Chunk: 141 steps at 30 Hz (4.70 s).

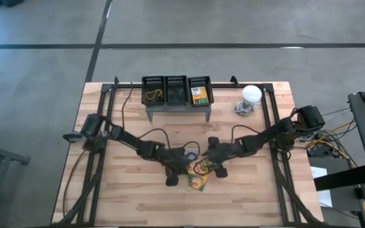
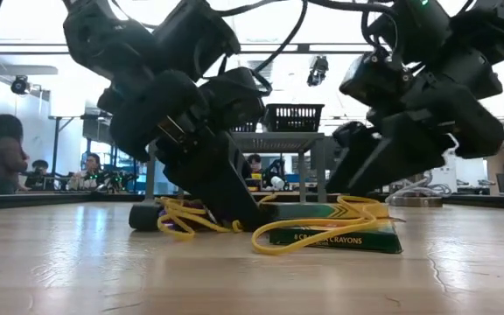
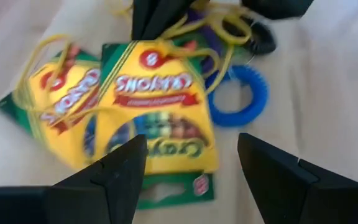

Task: Pick & Place Office Desk Supplies
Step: Put the crayon box into the right black bin on the shelf

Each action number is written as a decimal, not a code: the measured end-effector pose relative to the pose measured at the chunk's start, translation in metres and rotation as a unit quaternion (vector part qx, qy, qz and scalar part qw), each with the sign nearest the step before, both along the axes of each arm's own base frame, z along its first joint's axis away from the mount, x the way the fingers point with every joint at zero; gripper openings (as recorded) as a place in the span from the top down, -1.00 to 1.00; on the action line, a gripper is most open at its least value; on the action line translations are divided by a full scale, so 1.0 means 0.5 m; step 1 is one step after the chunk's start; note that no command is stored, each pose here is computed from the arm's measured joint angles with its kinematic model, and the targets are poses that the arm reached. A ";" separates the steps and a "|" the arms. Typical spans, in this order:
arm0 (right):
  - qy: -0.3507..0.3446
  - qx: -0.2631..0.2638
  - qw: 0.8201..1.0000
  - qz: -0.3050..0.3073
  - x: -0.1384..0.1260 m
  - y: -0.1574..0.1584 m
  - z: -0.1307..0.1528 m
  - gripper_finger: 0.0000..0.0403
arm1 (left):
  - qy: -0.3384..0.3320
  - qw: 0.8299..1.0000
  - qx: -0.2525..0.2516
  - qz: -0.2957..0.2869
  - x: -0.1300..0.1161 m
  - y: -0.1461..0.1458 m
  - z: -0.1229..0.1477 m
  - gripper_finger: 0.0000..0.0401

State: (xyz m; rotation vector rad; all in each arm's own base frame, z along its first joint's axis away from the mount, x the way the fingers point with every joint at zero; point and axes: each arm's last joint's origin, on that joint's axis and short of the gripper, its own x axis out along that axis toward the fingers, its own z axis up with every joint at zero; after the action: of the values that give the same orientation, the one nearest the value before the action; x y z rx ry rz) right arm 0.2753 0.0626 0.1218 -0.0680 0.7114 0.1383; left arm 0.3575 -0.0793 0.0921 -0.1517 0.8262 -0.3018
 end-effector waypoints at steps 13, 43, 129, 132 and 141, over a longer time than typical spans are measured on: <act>0.024 -0.068 0.987 -0.146 -0.024 -0.022 0.068 -0.15 | 0.045 0.998 0.009 0.041 -0.009 0.045 -0.009 0.98; -0.011 0.005 0.996 -0.083 -0.020 -0.010 0.033 -0.12 | -0.100 0.988 0.086 0.086 -0.066 0.003 0.106 0.98; -0.086 -0.338 0.911 0.221 -0.039 0.099 0.011 0.12 | -0.073 0.995 0.021 0.059 -0.009 0.026 0.013 0.97; -0.084 -0.341 0.911 0.218 -0.037 0.095 0.011 0.26 | -0.077 0.995 0.018 0.060 -0.007 0.026 0.015 0.97; -0.081 -0.344 0.912 0.210 -0.034 0.088 0.011 0.69 | -0.109 0.992 0.010 0.061 -0.008 0.026 0.059 0.93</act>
State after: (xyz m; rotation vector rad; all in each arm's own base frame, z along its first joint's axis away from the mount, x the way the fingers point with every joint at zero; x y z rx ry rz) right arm 0.2582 0.1067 0.1275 -0.9051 0.5413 0.2856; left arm 0.3534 -0.0662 0.1218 -0.1467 0.6002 -0.1898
